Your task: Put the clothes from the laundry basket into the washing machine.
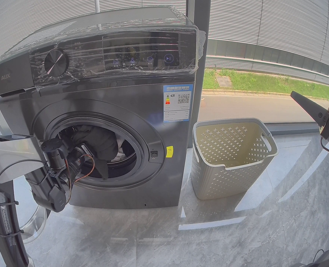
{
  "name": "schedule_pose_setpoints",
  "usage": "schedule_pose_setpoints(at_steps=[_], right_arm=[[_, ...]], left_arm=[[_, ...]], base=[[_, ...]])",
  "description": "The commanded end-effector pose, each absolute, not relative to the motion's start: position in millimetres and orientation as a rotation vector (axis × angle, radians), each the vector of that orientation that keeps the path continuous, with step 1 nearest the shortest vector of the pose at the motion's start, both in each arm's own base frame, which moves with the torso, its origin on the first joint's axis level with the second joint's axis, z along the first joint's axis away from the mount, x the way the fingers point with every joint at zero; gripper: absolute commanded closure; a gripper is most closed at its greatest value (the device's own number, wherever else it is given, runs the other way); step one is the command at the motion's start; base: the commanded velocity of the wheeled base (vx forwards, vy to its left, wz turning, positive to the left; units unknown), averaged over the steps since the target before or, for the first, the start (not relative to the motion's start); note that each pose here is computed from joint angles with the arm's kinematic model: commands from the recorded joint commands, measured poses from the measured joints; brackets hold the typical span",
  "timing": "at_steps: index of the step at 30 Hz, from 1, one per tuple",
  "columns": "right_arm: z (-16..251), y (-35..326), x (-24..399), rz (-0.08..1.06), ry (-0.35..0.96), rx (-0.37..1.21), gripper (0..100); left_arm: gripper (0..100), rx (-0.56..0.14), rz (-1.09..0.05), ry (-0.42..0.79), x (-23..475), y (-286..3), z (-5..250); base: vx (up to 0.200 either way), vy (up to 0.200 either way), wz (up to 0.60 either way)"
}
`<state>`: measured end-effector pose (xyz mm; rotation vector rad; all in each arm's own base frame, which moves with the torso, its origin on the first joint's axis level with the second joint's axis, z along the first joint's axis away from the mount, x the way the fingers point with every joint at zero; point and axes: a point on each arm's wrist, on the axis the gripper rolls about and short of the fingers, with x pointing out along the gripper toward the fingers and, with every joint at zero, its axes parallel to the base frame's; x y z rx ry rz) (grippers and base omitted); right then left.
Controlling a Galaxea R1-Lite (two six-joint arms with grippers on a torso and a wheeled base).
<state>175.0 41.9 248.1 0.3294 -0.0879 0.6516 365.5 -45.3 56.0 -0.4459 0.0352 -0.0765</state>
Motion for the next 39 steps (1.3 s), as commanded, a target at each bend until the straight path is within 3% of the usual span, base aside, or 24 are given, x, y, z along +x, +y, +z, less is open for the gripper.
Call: schedule_pose_setpoints(at_steps=[1,8,10,16,19,27,37,38,39], right_arm=[[245.4,40.9,179.3,0.639,-0.075,0.331,0],[244.0,36.5,182.2,0.612,-0.071,0.331,0],[243.0,36.3,182.9,0.610,-0.067,0.330,0],[241.4,34.3,184.7,0.598,-0.061,0.331,0],[239.6,34.2,186.6,0.593,-0.053,0.331,0],[237.2,34.3,189.5,0.590,-0.041,0.333,0],[236.0,34.6,192.2,0.590,-0.034,0.332,0],[235.8,34.7,193.0,0.588,-0.033,0.331,0],[235.5,34.8,193.3,0.589,-0.031,0.331,0]], left_arm=[[100,-0.458,-0.109,0.010,393.4,-61.5,39.4],[100,-0.470,-0.125,-0.032,412.5,-66.6,33.5],[100,-0.515,-0.124,-0.057,424.8,-68.4,28.1],[100,-0.537,-0.135,-0.151,446.8,-71.0,34.9],[100,-0.552,-0.164,-0.234,459.3,-75.2,50.7],[100,-0.568,-0.169,-0.247,473.9,-78.4,32.8],[100,-0.640,-0.175,-0.307,489.3,-79.0,31.4],[0,-0.639,-0.178,-0.306,489.5,-79.1,31.0],[0,-0.637,-0.181,-0.306,489.5,-79.2,31.0]], base=[[0.000,0.000,0.00],[0.000,0.000,0.00],[0.000,0.000,0.00],[0.000,0.000,0.00],[0.000,0.000,0.00],[0.000,0.000,0.00],[0.000,0.000,0.00],[0.000,0.000,0.00],[0.000,0.000,0.00]])
